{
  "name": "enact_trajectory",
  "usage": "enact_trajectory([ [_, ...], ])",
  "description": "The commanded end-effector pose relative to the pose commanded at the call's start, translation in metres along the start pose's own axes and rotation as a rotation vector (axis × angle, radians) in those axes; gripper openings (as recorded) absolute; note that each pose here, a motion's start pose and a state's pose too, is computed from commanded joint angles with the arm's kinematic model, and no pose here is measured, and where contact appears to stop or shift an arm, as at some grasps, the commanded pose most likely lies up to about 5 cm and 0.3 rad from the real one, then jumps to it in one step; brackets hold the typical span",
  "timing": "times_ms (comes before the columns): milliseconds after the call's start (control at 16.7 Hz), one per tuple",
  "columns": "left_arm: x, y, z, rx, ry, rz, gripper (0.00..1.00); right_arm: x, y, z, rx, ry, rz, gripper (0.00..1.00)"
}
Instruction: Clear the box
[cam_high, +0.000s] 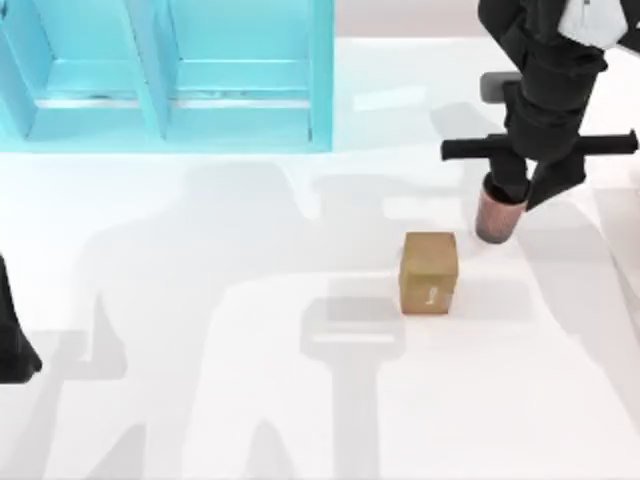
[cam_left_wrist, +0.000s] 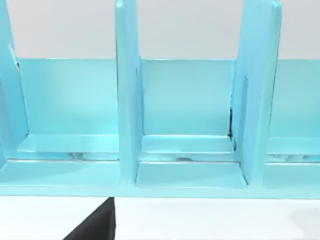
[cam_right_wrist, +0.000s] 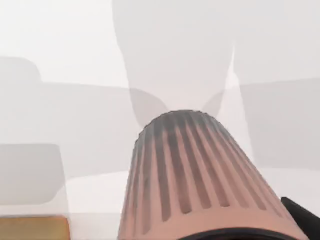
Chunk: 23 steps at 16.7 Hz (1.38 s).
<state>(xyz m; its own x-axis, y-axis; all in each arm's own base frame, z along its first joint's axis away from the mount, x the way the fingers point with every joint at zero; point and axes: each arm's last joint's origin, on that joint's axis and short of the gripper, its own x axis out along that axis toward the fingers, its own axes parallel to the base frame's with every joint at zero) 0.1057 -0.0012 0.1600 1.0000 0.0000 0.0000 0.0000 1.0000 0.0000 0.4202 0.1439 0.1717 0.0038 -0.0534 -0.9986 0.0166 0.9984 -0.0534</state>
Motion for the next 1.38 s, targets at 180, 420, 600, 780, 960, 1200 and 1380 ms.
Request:
enact_trajectory([
  [180,0.0,0.0,0.0,0.0,0.0,0.0,1.0,0.0164,0.002,-0.0013,-0.002,0.006,-0.004,0.0],
  [420,0.0,0.0,0.0,0.0,0.0,0.0,1.0,0.0164,0.002,-0.0013,-0.002,0.006,-0.004,0.08],
  [600,0.0,0.0,0.0,0.0,0.0,0.0,1.0,0.0164,0.002,-0.0013,-0.002,0.006,-0.004,0.3],
  [780,0.0,0.0,0.0,0.0,0.0,0.0,1.0,0.0164,0.002,-0.0013,-0.002,0.006,-0.004,0.53],
  [960,0.0,0.0,0.0,0.0,0.0,0.0,1.0,0.0164,0.002,-0.0013,-0.002,0.006,-0.004,0.75],
  [1200,0.0,0.0,0.0,0.0,0.0,0.0,1.0,0.0164,0.002,-0.0013,-0.002,0.006,-0.004,1.0],
  [1380,0.0,0.0,0.0,0.0,0.0,0.0,1.0,0.0164,0.002,-0.0013,-0.002,0.006,-0.004,1.0],
])
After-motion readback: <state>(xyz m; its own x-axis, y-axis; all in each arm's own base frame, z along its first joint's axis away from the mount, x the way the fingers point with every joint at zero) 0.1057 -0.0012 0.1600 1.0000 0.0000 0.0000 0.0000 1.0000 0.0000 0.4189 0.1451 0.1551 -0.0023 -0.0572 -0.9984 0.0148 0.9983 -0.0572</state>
